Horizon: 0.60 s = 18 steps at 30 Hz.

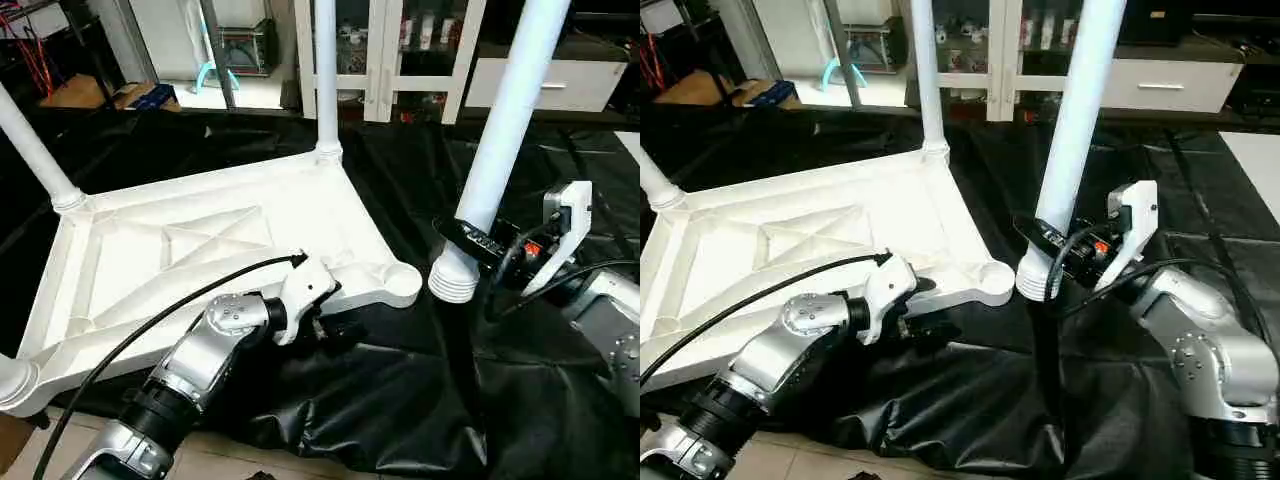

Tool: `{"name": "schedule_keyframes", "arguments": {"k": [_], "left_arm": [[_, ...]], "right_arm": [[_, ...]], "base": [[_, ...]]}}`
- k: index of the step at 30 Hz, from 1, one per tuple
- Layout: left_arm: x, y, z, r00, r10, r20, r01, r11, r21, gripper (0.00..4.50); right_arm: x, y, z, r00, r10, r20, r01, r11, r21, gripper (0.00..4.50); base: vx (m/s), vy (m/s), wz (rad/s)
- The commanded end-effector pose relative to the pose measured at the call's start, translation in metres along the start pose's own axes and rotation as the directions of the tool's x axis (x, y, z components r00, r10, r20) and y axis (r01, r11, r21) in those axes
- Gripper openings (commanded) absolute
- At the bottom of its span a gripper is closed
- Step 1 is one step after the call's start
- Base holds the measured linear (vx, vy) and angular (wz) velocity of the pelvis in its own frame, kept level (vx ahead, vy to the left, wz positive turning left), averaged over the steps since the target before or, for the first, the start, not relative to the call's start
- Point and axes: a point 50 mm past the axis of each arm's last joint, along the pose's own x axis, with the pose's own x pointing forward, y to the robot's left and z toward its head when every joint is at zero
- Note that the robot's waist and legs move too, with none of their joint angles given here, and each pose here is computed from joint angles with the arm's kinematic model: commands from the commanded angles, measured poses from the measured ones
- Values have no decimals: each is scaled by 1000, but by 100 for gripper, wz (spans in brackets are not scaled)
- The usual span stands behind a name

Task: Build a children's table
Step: Insert table leg to table base

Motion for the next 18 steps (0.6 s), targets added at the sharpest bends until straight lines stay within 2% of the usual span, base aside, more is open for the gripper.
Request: {"name": "schedule_keyframes", "arguments": {"k": [1, 3, 10, 18], "left_arm": [[-8, 12, -1, 999, 41, -22, -41, 999, -12, 375], [-9, 13, -2, 999, 33, -28, -33, 999, -13, 348], [-15, 17, -1, 998, 1, -59, -1, 1000, -6, 295], [-9, 25, 5, 998, 5, -70, -3, 1000, 28, 237]], "right_arm": [[5, 6, 10, 999, 45, 21, -44, 999, -28, 184], [6, 5, 12, 999, 47, 20, -46, 998, -33, 184], [8, 6, 14, 998, 63, 19, -63, 997, -39, 184], [10, 6, 14, 997, 80, 6, -79, 996, -49, 184]], "base": [[0, 0, 0], [0, 0, 0], [0, 0, 0], [0, 0, 0]]}}
